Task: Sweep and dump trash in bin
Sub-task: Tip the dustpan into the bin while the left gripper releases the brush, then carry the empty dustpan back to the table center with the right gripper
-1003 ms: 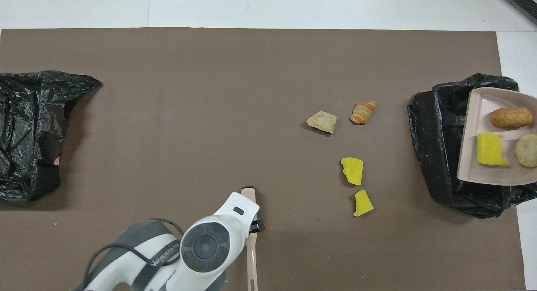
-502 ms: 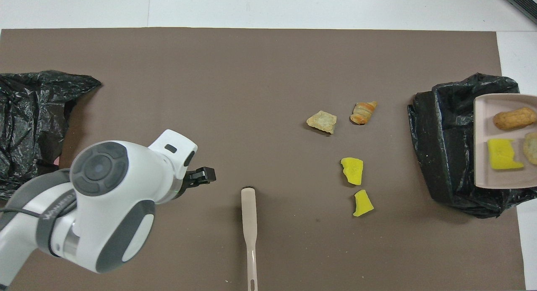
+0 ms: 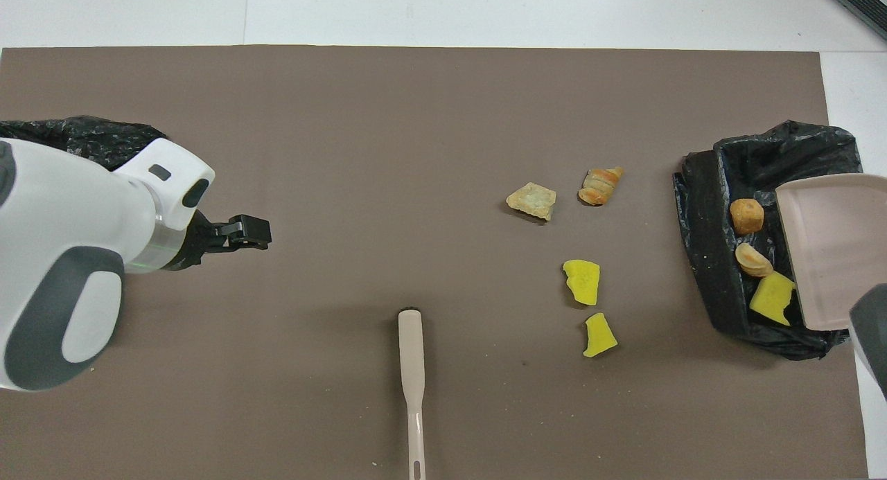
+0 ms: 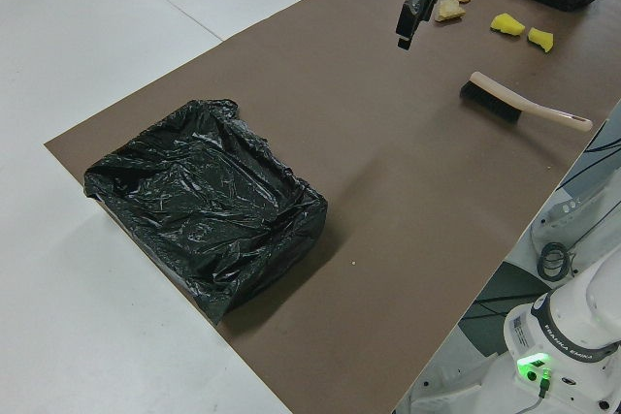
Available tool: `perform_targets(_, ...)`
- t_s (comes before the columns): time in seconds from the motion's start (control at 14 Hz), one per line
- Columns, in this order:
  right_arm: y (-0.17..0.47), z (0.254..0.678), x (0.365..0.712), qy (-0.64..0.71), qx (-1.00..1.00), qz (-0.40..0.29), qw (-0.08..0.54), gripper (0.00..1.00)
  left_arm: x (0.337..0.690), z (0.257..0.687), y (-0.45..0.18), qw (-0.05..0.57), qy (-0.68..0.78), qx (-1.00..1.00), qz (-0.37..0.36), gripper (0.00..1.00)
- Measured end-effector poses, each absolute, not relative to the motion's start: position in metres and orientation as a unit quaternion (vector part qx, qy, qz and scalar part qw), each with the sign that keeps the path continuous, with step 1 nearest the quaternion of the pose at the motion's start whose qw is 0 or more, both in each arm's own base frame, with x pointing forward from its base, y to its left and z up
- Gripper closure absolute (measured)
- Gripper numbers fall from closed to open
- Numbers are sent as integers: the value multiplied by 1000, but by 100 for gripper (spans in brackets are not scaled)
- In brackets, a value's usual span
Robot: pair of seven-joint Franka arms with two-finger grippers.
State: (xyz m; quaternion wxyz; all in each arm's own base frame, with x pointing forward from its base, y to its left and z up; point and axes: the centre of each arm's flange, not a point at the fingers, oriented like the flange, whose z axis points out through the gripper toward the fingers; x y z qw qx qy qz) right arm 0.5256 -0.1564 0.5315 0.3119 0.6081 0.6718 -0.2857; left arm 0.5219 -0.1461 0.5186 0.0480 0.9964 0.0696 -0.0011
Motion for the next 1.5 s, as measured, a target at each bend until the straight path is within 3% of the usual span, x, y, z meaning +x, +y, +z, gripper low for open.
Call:
perform_targets(0.36,-122,554,529,658,580,-343,338,68,554,549,-94,50,53,997,12,0)
perform_targets(0.64,-91,588,540,652,581,-324,363,68,554,590,-39,48,31,998,8,0)
perform_targets(1.07,1,590,585,634,683,-193,308,68,536,633,-12,10,-8,1000,3,0)
perform_targets(1.5,140,536,636,529,802,-90,260,68,531,637,-14,9,-12,1000,-1,0)
